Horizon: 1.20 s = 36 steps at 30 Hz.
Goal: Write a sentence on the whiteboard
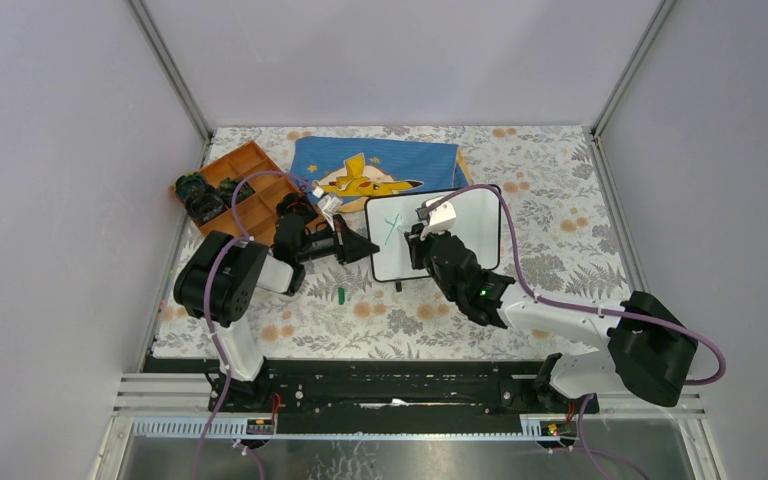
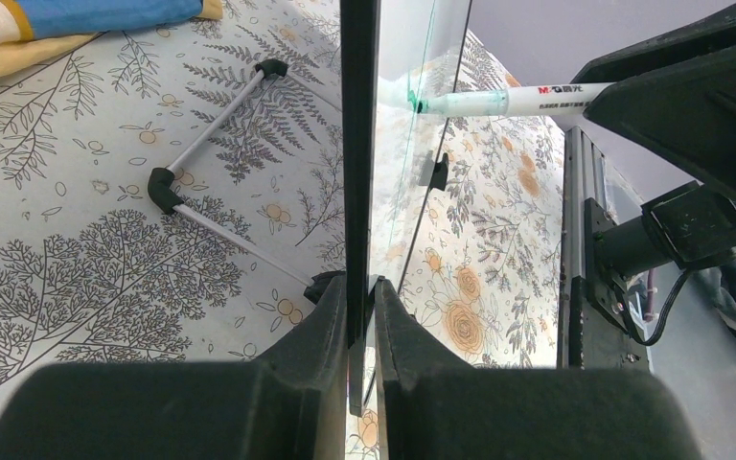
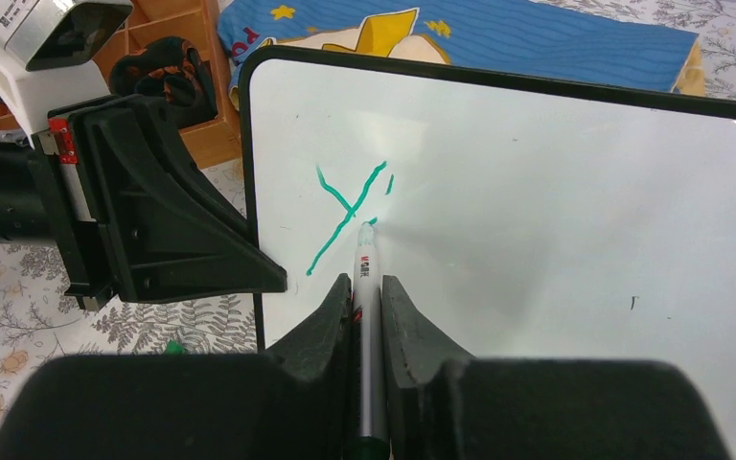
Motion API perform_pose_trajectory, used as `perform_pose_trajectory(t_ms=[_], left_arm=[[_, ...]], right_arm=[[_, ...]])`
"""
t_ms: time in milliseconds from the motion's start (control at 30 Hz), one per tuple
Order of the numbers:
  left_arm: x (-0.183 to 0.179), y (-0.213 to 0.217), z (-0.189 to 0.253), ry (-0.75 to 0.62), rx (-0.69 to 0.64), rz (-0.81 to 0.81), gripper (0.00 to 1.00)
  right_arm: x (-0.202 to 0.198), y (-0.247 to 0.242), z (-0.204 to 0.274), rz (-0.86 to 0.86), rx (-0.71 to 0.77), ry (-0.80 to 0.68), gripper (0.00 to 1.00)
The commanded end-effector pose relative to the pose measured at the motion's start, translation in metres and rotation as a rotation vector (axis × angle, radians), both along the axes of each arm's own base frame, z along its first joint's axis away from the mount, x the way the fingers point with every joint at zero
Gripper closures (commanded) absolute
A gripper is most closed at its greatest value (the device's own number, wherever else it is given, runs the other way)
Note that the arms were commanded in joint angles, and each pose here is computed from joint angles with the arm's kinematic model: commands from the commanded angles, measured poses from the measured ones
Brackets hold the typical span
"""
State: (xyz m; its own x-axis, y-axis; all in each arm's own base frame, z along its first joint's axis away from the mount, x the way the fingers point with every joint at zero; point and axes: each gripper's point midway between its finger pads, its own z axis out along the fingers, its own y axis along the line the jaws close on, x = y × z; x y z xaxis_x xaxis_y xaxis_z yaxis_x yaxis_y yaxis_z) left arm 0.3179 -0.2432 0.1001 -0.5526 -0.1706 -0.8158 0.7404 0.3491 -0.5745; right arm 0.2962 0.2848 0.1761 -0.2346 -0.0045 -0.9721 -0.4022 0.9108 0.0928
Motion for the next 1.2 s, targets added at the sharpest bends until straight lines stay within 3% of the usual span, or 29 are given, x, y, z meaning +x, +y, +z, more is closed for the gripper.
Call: perform_pose_trajectory(t_ms=[0,533,1167], left_arm=[[-0.007,-0.004,-0.015,0.035,0.042,-0.014,1.0],[-0.007,-0.004,-0.016,0.036,0.045,-0.014,1.0],[-0.007,-0.004,-0.017,0.038,0.048,-0.016,1.0]], right_arm=[[0.006,0.006,0.015,-0.001,0.041,-0.022,1.0],[0.0,-0.011,0.0,-0.029,0.001,0.003,1.0],[0.009,-0.024,0.016,-0.085,0.017,-0.03,1.0]])
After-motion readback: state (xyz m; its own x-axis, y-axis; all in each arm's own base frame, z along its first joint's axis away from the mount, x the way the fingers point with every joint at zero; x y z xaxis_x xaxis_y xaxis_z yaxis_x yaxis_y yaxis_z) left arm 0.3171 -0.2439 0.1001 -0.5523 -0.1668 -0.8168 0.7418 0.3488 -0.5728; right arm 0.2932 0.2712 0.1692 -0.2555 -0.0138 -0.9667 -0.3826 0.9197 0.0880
